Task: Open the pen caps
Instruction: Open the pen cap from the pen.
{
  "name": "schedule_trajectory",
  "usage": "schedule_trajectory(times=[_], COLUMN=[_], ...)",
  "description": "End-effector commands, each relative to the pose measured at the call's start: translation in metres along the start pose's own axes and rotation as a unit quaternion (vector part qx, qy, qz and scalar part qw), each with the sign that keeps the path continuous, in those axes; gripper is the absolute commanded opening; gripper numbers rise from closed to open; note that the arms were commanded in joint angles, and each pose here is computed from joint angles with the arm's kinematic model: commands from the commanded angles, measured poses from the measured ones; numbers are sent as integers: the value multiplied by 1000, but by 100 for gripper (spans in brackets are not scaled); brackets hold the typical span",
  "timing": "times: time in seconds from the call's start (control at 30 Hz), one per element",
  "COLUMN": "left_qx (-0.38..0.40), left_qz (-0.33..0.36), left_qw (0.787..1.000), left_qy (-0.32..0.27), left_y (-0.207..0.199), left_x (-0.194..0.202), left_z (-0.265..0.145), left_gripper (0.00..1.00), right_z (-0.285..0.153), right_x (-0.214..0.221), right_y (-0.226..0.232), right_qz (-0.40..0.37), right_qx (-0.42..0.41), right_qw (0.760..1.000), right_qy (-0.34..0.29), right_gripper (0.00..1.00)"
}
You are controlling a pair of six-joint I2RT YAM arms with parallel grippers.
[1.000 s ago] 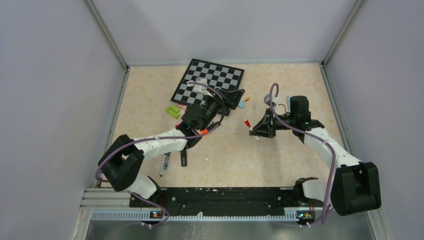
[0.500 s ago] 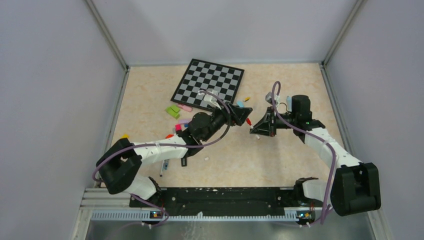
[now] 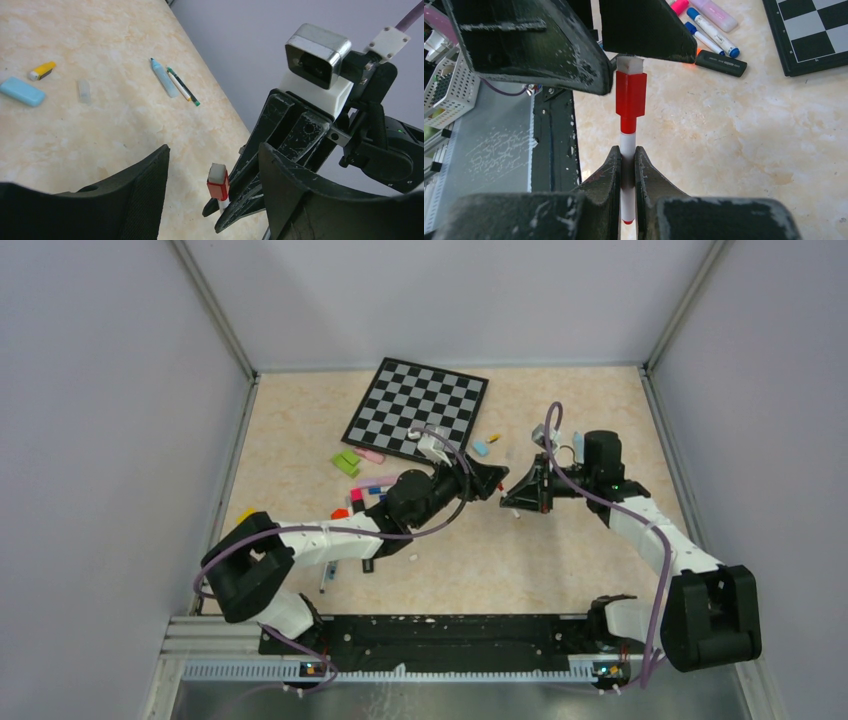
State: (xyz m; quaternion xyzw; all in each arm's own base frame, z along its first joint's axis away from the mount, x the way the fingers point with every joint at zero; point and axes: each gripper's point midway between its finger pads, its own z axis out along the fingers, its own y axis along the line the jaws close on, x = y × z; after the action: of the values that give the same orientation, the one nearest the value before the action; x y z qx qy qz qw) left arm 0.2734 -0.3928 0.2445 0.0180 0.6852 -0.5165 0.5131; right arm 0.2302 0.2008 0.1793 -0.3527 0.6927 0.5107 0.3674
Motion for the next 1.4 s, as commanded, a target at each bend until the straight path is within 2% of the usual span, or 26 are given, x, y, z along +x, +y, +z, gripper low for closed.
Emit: schedule_trajectory(times=[0.0, 0.43, 0.63, 0.93, 1.0, 1.07, 1.1, 1.13, 1.17, 1.23, 1.3, 1.37], left_qx=[21, 41, 55, 55, 56, 61, 62, 63, 65, 68, 74, 78], left_qz=[-15, -40, -46, -54, -53, -51, -49, -49, -48, -45, -43, -41], left_qw=[1000, 998, 997, 997, 997, 997, 997, 997, 997, 996, 996, 996], left_qy=[-4, 12, 15, 22, 21, 19, 19, 19, 18, 17, 15, 15], left_y=[-11, -15, -21, -21, -21, -23, -24, -24, -24, -24, -26, -27], left_x=[1, 17, 18, 23, 23, 21, 21, 21, 21, 21, 21, 21], left_z=[5, 6, 7, 8, 8, 8, 8, 7, 7, 6, 6, 6], left_gripper=[67, 47, 33, 36, 24, 5, 0, 0, 0, 0, 0, 0], right_z=[-2, -1, 0, 0, 0, 0, 0, 0, 0, 0, 0, 1], right_x=[-10, -4, -2, 0, 0, 0, 1, 0, 0, -1, -3, -4], right_y=[4, -7, -8, -11, -11, -12, -12, -12, -11, -10, -7, -5], right_qz=[-24, -8, -4, -4, -3, -4, -3, -3, -3, -2, -1, -1], right_qx=[-6, 12, 13, 19, 19, 21, 20, 19, 17, 13, 7, 2], right_qw=[1000, 1000, 1000, 1000, 1000, 1000, 1000, 1000, 1000, 1000, 1000, 1000], right_qy=[-14, -8, -6, -5, -4, -5, -4, -4, -4, -6, -7, -9], right_gripper=[0, 0, 0, 0, 0, 0, 0, 0, 3, 17, 28, 33])
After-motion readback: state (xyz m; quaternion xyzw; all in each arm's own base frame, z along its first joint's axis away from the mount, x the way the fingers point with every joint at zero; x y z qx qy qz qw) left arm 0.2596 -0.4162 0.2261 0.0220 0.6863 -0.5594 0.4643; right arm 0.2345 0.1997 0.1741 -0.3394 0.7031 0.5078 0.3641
